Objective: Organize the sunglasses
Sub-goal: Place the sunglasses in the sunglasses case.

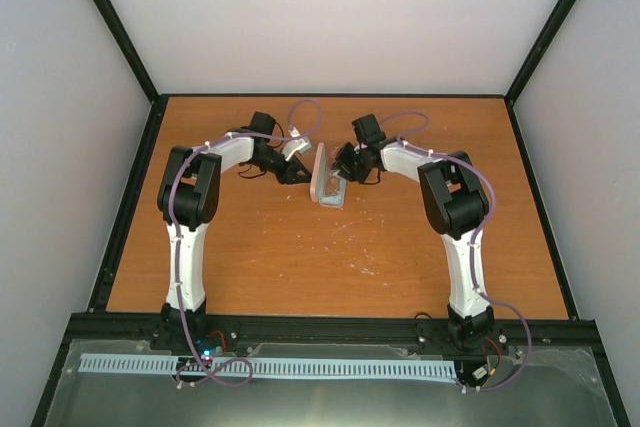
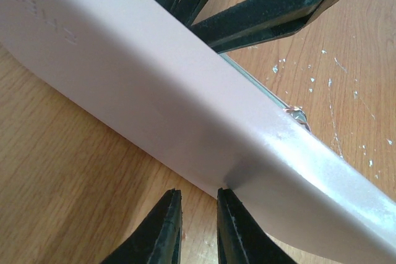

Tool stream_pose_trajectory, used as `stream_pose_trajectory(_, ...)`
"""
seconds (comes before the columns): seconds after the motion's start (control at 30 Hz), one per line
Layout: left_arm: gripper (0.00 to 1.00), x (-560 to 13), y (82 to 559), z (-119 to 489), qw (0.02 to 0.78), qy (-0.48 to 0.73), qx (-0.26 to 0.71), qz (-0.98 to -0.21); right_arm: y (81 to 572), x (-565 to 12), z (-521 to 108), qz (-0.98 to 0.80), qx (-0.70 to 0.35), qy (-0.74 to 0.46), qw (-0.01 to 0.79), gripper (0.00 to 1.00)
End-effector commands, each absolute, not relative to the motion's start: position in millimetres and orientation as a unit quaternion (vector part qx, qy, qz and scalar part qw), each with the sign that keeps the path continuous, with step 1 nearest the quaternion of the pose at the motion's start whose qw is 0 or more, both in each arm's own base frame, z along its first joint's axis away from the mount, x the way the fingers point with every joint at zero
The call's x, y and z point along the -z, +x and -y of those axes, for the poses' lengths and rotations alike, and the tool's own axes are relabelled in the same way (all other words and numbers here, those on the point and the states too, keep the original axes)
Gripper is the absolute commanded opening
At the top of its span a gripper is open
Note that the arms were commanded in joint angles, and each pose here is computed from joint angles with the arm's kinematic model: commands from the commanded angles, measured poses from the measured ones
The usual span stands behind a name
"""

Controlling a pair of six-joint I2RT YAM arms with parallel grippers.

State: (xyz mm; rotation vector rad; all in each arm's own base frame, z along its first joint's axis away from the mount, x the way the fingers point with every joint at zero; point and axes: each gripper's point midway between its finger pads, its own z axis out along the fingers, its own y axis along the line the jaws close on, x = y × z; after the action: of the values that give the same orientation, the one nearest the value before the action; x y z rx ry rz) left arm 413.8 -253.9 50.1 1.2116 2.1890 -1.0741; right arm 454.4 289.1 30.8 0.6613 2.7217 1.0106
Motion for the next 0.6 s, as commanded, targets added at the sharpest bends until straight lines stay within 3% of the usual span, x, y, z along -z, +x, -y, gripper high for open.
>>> stream_pose_trajectory(0.0,0.18,-70,417,260,0.231,0.447,0.392,-0.77,454,-43,-274,-0.925,-0.295,0.217,0.104,0.29)
stream_pose_trajectory(0.43,0.18,-70,418,261,0.234,0.448,0.392,-0.768,456,-76,-250,-0.938,-0.238,0.196,0.158,0.29)
stream_pose_trajectory(0.57,0.18,-69,418,261,0.232,0.447,0.393,-0.769,458,-85,-248,-0.936,-0.239,0.192,0.172,0.18)
